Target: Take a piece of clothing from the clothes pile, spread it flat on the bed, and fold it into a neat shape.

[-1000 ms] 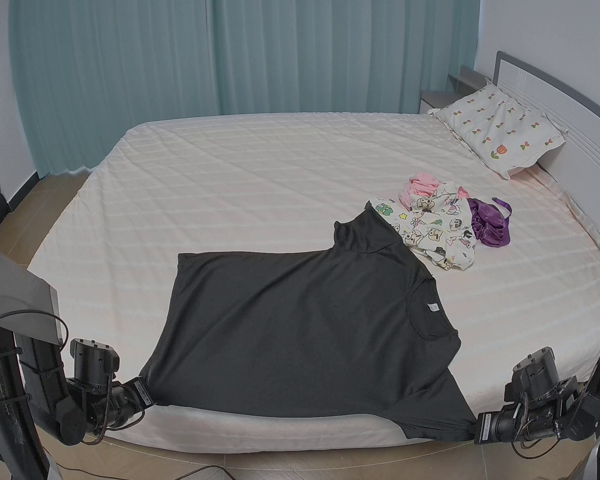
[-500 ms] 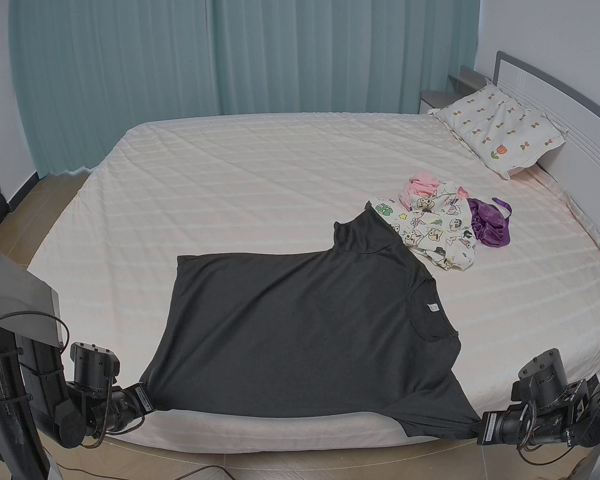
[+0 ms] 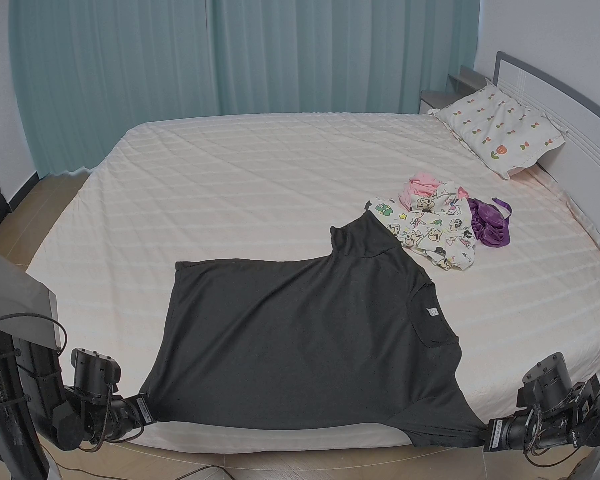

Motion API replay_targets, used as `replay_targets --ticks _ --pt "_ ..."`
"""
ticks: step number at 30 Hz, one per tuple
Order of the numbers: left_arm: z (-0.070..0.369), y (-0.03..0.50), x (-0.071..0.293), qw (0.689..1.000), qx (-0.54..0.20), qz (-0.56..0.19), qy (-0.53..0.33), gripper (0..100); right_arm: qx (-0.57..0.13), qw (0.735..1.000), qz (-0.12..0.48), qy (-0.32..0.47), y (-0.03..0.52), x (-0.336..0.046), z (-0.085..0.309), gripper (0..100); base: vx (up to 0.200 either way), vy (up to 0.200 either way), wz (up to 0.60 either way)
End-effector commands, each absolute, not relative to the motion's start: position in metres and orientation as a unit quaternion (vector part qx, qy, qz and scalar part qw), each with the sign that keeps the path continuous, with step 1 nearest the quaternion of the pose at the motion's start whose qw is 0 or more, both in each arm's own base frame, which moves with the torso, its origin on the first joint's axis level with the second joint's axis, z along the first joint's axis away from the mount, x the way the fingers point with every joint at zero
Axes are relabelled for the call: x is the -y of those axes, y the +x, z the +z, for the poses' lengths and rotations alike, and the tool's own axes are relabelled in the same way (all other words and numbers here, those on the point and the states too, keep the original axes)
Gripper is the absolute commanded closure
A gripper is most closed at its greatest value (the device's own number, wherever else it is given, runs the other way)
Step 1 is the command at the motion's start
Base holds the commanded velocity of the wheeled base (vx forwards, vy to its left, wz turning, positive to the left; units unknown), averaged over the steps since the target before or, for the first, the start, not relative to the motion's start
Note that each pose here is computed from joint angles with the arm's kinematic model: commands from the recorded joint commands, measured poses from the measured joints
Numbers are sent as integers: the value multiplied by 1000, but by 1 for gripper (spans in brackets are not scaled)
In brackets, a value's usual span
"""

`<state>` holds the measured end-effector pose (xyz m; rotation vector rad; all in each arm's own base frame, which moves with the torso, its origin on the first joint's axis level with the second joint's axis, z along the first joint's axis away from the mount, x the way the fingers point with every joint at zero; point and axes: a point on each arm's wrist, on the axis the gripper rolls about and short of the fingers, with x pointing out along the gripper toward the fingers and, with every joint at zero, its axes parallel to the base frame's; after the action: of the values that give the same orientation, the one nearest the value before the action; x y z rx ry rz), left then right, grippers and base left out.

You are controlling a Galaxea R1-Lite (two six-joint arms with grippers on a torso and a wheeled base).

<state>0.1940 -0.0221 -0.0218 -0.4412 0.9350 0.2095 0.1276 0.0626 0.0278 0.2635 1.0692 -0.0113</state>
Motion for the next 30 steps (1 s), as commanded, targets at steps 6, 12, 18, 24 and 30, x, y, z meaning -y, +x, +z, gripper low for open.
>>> replay_targets --ticks 6,12,18,24,30 --pt "-11 185 25 865 -459 86 -184 100 -501 855 -4 132 127 -61 30 100 0 0 0" --pt "3 204 26 889 -404 74 -200 100 -450 878 6 164 144 -64 48 100 0 0 0" --pt "18 223 27 901 -376 68 -207 100 -425 888 7 173 166 -66 58 100 0 0 0" --pt "46 249 30 884 -413 80 -206 100 -405 896 11 183 194 -63 67 100 0 0 0" --pt "60 265 33 854 -472 83 -203 100 -395 900 25 185 209 -67 75 100 0 0 0"
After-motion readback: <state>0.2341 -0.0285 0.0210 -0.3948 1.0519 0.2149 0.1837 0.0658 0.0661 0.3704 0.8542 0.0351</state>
